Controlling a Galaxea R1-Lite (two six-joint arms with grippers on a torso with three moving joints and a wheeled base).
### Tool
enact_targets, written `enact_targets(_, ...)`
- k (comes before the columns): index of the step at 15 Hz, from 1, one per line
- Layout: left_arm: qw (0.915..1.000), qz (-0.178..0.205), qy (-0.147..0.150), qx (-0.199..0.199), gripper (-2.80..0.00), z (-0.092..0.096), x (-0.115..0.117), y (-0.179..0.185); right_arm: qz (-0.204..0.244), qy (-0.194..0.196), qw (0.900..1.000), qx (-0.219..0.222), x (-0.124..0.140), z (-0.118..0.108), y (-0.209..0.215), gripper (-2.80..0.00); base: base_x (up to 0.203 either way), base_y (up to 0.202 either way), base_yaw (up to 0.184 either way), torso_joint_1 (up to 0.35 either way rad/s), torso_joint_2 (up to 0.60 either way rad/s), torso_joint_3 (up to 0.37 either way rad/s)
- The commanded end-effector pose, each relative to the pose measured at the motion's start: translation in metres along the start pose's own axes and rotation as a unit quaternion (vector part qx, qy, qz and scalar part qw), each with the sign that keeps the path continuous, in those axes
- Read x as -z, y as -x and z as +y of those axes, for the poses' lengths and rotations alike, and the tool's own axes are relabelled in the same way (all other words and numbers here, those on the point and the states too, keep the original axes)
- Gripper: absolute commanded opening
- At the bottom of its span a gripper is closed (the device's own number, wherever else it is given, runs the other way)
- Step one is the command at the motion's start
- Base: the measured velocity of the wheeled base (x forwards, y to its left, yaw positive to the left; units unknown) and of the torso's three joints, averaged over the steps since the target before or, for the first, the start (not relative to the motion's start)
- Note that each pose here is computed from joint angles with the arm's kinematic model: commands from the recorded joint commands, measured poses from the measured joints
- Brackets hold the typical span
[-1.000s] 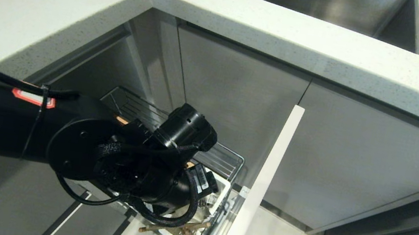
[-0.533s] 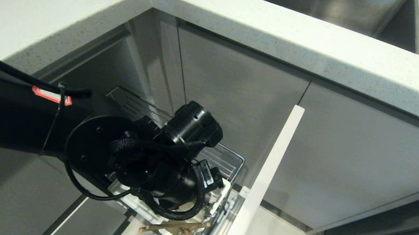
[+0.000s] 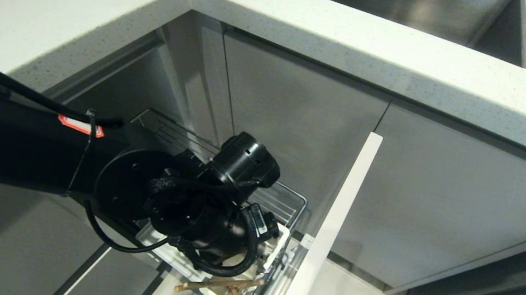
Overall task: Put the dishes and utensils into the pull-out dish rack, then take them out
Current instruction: Take the spoon out of the cupboard
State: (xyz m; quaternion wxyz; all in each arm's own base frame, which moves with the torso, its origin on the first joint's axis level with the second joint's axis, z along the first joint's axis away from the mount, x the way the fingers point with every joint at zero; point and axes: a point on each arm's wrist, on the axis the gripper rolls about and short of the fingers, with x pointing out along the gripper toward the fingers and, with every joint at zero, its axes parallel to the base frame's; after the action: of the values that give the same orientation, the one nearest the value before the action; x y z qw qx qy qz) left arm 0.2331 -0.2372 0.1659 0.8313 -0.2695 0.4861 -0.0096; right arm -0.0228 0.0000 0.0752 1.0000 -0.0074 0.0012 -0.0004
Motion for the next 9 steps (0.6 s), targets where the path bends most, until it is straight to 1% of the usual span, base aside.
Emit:
enact_targets(1,1.0,0.0,0.004,-0.005,0.0,0.0008,-0.0002,-0.0028,0.0,0.0,1.0,0.0,0.0,0.0,0.0,-2.8,0.0,0.0,0.0,0.0,0.0,0.0)
enact_targets(9,0.9999,0.003,0.003,-0.011,0.0,0.0014,0.0001,-0.0071,0.0,0.0,1.0,0.0,0.0,0.0,0.0,-2.8,0.0,0.0,0.0,0.0,0.0,0.0)
